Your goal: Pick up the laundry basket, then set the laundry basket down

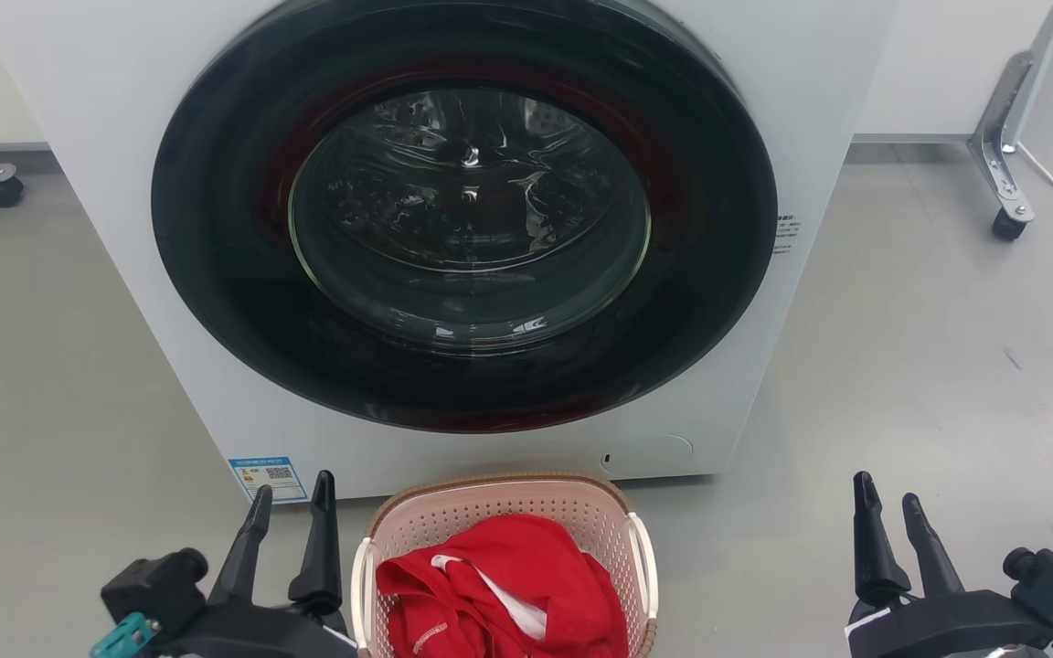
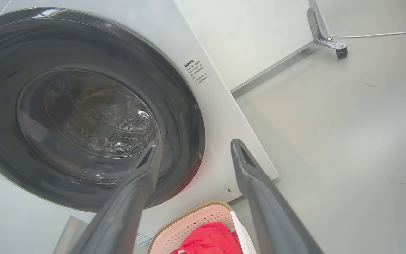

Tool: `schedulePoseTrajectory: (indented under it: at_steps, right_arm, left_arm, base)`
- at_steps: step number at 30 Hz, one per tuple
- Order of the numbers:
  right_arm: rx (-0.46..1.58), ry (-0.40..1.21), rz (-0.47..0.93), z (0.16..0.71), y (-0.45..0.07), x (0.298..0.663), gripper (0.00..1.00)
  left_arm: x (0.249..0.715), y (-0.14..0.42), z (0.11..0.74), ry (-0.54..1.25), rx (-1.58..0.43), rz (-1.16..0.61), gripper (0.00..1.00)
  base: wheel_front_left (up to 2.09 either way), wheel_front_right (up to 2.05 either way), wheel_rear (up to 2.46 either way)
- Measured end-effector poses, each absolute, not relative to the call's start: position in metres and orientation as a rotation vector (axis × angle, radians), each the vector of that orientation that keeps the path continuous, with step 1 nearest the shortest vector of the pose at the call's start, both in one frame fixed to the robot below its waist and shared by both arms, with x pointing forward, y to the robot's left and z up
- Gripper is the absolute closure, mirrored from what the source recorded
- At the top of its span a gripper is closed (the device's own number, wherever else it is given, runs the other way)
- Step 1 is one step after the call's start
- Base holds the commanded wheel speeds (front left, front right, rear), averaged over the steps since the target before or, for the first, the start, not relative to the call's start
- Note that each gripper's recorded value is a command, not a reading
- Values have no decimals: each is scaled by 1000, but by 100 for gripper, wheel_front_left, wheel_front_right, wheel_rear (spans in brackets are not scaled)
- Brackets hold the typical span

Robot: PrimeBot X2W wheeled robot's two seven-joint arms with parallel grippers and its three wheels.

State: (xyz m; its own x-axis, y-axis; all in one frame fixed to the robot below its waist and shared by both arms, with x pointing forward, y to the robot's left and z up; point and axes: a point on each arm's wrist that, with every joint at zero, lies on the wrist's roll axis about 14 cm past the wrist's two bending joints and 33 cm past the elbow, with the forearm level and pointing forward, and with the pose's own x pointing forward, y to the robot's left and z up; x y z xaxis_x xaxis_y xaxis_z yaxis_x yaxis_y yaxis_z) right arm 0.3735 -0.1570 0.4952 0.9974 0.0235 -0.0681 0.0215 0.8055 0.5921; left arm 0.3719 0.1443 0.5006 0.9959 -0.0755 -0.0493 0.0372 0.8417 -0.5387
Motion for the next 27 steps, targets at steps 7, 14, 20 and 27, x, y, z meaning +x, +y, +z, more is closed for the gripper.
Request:
schedulePoseTrajectory:
  at_steps: [7,14,20,27]
  right_arm:
    - [511,45,4,499,-156,371,0]
    - [407,-13,14,513,-154,372,0]
    - [295,-65,29,524,-149,371,0]
    - [184,-109,42,531,-143,368,0]
  left_arm:
    - [371,139,509,24,-441,-75,0]
    - [369,137,518,-26,-324,-81,0]
    - [369,129,530,-81,-211,-99,0]
    - [366,126,538,-135,-100,-103,0]
  base:
    - [0,0,0]
    - [0,0,0]
    - [0,0,0]
    - [0,0,0]
